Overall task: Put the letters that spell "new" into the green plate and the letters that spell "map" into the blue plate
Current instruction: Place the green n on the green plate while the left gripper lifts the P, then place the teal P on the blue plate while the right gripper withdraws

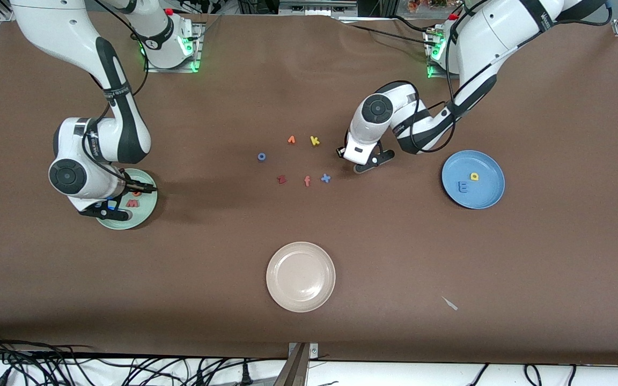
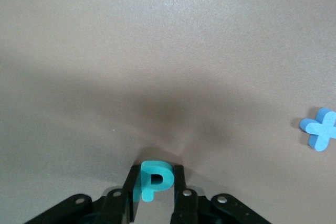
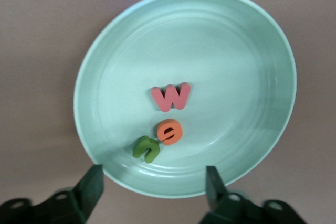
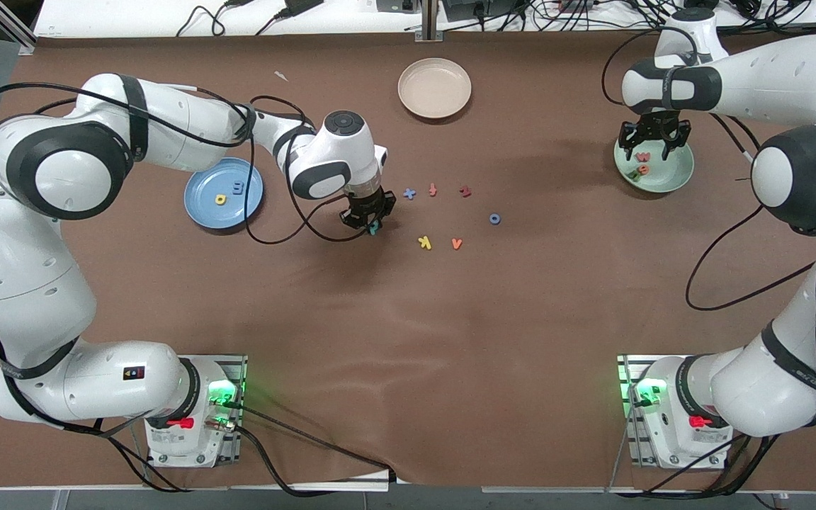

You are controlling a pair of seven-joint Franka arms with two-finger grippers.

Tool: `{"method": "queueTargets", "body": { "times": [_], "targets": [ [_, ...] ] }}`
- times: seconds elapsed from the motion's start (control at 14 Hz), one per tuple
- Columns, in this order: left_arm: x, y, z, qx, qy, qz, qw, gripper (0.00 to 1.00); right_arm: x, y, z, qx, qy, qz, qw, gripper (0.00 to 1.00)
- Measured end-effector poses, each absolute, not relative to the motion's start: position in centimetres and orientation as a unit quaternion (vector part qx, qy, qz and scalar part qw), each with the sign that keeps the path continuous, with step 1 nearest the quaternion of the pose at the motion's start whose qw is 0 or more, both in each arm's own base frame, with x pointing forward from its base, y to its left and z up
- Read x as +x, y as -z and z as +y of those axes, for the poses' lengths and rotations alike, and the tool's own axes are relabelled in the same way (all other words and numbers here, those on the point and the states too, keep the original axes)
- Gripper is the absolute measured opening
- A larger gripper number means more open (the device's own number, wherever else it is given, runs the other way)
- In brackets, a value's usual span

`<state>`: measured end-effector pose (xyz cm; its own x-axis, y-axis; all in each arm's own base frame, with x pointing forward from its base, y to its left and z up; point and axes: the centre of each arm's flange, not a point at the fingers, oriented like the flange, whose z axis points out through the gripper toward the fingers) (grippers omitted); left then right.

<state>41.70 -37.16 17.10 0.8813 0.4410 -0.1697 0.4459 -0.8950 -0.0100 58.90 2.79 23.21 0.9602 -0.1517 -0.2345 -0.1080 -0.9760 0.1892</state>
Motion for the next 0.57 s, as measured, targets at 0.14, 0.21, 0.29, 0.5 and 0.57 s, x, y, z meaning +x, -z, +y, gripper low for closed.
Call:
{"method": "queueTargets", "body": {
  "times": [0.14,0.21,0.29,0.5,0.57],
  "targets": [
    [41.8,-17.2,-37.1,0.970,0.083,0.228,0.015,0.29,59.2,-24.1,3.2,0.985,0.134,-0.065,0.087,1.00],
    [42.3,-17.3,-37.0,0.970,0.078,0.228,0.014,0.29,59.4,-24.7,3.4,0.984,0.139,-0.064,0.087,1.00],
    [43.2,-17.6,-36.6,0.971,0.073,0.229,0.011,0.29,59.5,-25.3,3.7,0.984,0.143,-0.063,0.086,1.00],
    [48.0,-21.5,-34.9,0.971,0.055,0.231,0.008,0.29,59.7,-27.3,5.3,0.983,0.156,-0.053,0.082,1.00],
    [49.6,-23.5,-33.9,0.972,0.051,0.229,0.014,0.29,59.6,-27.8,6.0,0.983,0.160,-0.048,0.080,1.00]
  ]
}}
